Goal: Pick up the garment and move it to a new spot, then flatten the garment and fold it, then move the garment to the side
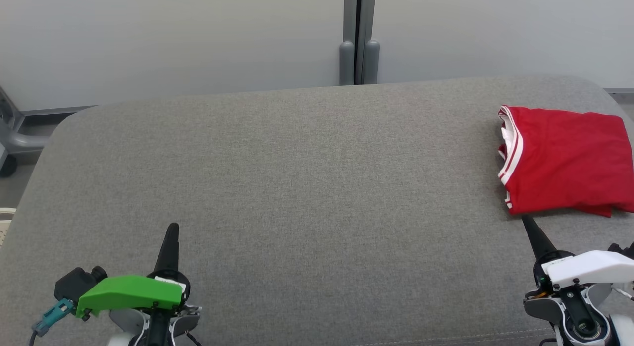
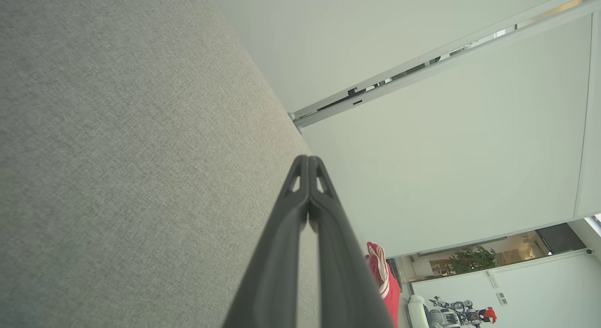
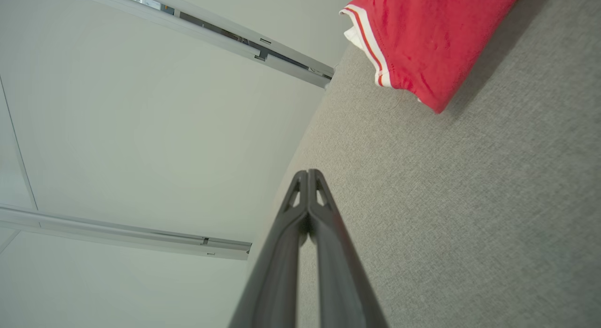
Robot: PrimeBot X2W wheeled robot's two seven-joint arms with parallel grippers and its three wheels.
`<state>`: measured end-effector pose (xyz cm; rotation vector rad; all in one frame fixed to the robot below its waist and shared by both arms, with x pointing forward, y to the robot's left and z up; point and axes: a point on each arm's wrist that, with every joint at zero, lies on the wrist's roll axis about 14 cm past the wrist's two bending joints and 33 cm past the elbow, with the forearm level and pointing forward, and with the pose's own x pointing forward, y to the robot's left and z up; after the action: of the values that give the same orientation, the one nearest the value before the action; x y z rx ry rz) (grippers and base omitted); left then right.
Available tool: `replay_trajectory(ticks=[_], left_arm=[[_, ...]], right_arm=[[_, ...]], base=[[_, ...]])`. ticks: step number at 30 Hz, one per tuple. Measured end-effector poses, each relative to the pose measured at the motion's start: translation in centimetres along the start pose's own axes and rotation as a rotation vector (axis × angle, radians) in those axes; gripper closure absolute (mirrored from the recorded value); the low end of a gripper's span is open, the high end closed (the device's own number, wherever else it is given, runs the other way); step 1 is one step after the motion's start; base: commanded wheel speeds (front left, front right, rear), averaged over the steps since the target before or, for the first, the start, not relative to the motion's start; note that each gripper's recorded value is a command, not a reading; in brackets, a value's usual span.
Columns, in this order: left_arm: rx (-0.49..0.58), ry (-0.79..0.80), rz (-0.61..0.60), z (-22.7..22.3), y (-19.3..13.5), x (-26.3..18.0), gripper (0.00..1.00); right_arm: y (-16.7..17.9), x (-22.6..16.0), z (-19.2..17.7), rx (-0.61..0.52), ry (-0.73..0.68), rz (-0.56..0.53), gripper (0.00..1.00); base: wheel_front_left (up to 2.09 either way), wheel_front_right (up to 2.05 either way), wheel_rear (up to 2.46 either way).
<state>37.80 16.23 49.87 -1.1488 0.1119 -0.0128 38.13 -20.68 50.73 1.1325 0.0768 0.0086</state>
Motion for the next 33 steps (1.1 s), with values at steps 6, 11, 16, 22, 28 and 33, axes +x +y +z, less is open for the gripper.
replay_trajectory(ticks=[6,11,16,22,28,33], left_arm=[[-0.048,-0.005,-0.007,0.1,-0.2,0.3,1.00],[-0.097,-0.008,-0.011,0.0,-0.3,0.5,1.00],[-0.132,-0.014,-0.020,0.1,-0.5,0.8,1.00],[-0.180,-0.016,-0.027,0.0,-0.6,1.0,1.00],[-0.221,-0.020,-0.030,0.0,-0.6,1.2,1.00],[-0.255,-0.027,-0.037,0.1,-0.7,1.4,1.00]], right_arm=[[-0.1,0.1,0.4,0.056,-0.009,0.003,1.00],[-0.3,0.1,0.7,0.099,-0.018,0.001,1.00],[-0.5,0.2,1.0,0.144,-0.026,0.003,1.00],[-0.6,0.2,1.3,0.192,-0.034,0.006,1.00],[-0.7,0.4,1.8,0.237,-0.045,0.012,1.00],[-0.9,0.3,2.0,0.275,-0.053,0.012,1.00]], base=[[0.00,0.00,0.00],[0.00,0.00,0.00],[0.00,0.00,0.00],[0.00,0.00,0.00],[0.00,0.00,0.00],[0.00,0.00,0.00]])
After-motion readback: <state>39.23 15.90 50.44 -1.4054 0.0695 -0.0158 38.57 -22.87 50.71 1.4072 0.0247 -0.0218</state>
